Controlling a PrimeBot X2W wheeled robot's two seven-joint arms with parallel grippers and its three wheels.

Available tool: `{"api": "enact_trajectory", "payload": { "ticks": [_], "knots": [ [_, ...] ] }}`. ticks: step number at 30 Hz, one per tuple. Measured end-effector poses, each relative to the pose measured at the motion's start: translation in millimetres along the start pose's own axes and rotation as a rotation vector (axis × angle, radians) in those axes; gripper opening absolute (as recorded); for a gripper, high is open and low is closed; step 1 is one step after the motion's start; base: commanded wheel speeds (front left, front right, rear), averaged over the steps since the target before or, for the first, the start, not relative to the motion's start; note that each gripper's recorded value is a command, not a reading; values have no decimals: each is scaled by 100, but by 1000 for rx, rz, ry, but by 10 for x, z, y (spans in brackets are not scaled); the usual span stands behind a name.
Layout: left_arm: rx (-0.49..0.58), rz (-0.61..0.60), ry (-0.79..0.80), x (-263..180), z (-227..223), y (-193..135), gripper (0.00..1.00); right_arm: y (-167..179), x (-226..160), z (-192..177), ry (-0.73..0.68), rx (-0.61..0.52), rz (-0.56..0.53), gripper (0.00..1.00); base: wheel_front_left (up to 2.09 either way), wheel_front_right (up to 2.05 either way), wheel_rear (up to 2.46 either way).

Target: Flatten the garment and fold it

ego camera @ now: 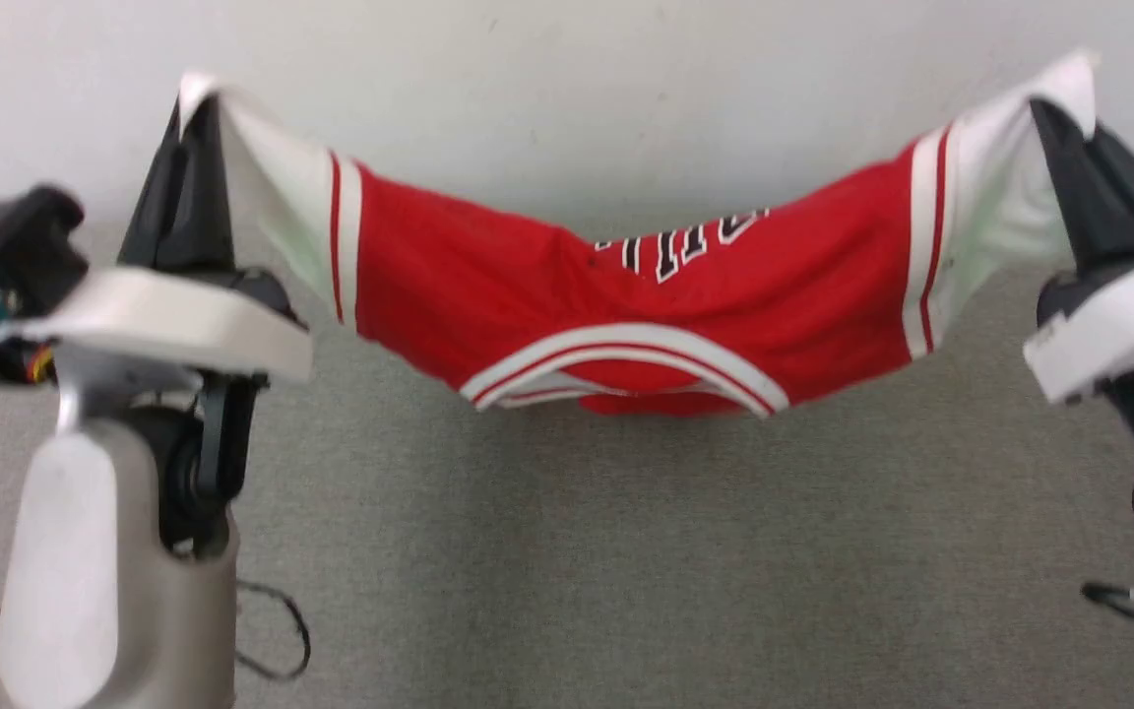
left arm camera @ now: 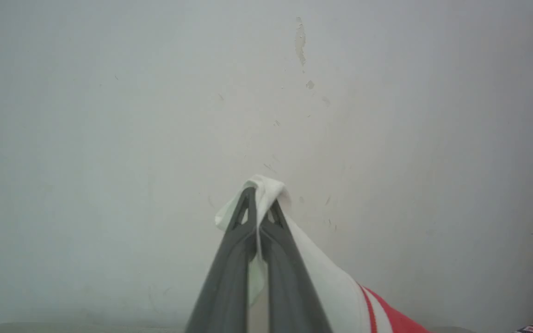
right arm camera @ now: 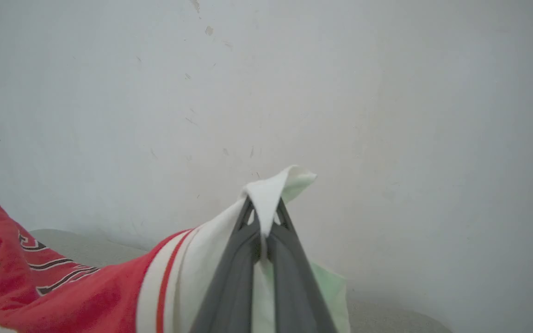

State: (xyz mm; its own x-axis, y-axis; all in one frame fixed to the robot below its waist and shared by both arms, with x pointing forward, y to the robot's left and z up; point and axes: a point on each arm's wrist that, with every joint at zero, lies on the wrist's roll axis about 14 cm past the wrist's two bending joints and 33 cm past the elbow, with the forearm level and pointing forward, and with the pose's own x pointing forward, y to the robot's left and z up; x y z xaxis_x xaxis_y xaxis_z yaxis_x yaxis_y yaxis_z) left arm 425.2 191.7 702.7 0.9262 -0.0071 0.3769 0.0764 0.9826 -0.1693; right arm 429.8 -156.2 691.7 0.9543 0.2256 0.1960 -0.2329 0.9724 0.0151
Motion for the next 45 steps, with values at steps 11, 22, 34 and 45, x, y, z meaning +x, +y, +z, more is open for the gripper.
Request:
{"api": "enact_trajectory", "payload": {
  "ticks": [11, 22, 34, 45],
  "knots": [
    [90, -172, -20, 647, 380, -626, 0, -25, 264, 722, -79, -140, 22, 0, 0, 0, 0],
    [202, -181, 79, 1364, 101, -680, 0, -247, 887, 479, 63, -250, -17, 0, 0, 0, 0],
    [249, -82, -27, 2241, -309, -283, 0, -594, 1898, 112, 63, -391, -83, 0, 0, 0, 0],
    [210, -51, 59, 2440, -1686, 208, 0, -856, 2460, -1142, 176, -416, -75, 0, 0, 0, 0]
  ]
}}
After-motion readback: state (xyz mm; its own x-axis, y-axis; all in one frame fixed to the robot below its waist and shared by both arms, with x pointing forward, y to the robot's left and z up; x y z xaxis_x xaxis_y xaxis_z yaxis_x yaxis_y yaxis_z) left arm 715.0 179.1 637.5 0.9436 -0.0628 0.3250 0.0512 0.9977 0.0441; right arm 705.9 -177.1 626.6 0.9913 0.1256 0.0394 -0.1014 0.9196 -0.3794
